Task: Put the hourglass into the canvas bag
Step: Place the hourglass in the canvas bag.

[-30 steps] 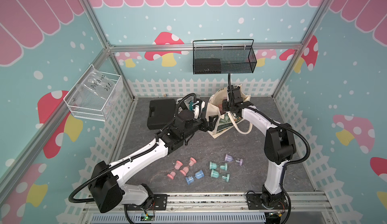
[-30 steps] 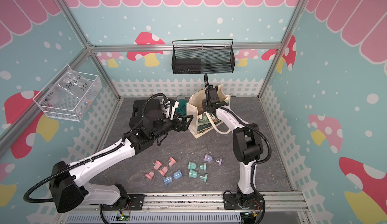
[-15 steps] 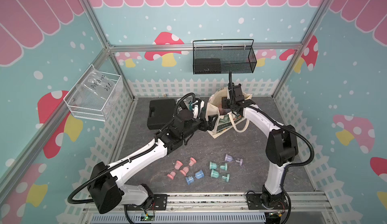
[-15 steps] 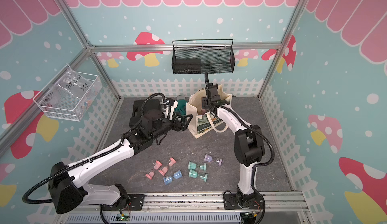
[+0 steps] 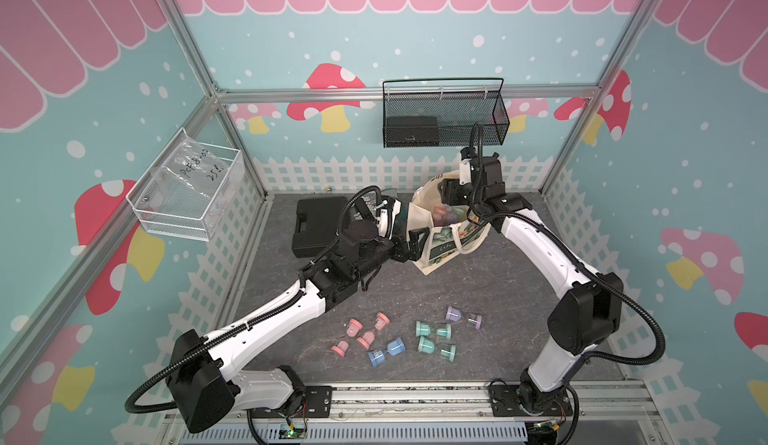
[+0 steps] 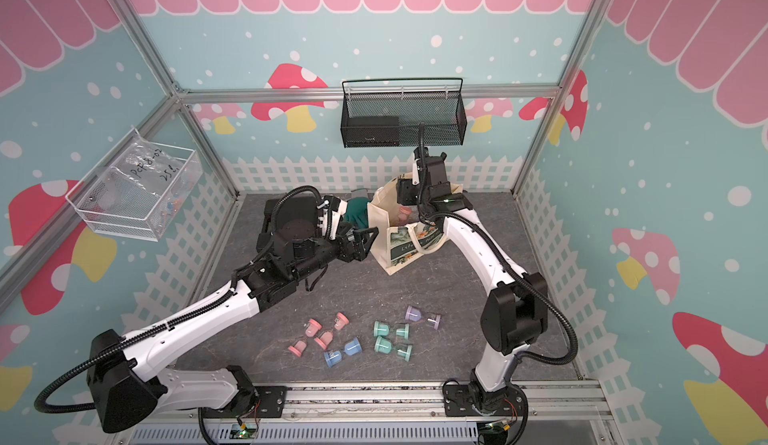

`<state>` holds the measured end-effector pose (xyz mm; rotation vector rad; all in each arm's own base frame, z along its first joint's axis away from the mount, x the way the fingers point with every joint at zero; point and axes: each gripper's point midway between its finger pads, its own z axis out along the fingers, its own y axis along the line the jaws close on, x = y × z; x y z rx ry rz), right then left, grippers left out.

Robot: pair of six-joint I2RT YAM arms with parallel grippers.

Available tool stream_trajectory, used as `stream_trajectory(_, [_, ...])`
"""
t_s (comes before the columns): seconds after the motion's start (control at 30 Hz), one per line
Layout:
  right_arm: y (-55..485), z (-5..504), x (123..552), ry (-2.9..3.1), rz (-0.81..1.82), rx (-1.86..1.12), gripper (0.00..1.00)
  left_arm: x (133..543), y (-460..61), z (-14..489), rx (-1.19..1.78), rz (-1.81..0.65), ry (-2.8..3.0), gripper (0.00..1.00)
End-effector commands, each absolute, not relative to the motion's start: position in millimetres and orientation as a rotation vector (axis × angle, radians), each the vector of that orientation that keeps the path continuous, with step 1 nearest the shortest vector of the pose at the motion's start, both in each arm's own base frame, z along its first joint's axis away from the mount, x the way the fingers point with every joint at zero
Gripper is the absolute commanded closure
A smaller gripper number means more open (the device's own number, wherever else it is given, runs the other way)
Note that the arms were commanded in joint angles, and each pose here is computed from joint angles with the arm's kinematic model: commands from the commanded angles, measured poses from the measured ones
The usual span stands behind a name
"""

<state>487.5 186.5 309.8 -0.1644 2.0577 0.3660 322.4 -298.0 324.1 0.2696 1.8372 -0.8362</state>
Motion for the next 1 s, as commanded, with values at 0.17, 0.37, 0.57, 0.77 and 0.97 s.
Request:
stream_trajectory(0.17, [193,338,435,2.004,0.449,-0.272,0.28,309,-287,323,0.234,-0.878,1.842,0.01])
stream_trajectory(0.37, [195,323,387,2.052,0.413,-0.349,0.25,295,-283,308,0.247,-0.878,1.893,0.01])
stream_trajectory(0.57, [189,282,342,2.183,0.384,-0.349,0.24,281,-277,292,0.238,-0.875,1.932,0.01])
stream_trajectory(0.77, [184,230,299,2.347,0.331,-0.334,0.24,268,-282,277,0.26,-0.881,1.978,0.01])
stream_trajectory(0.97, [182,178,267,2.485,0.306,-0.334,0.24,260,-285,260,0.252,-0.88,2.022,0.01])
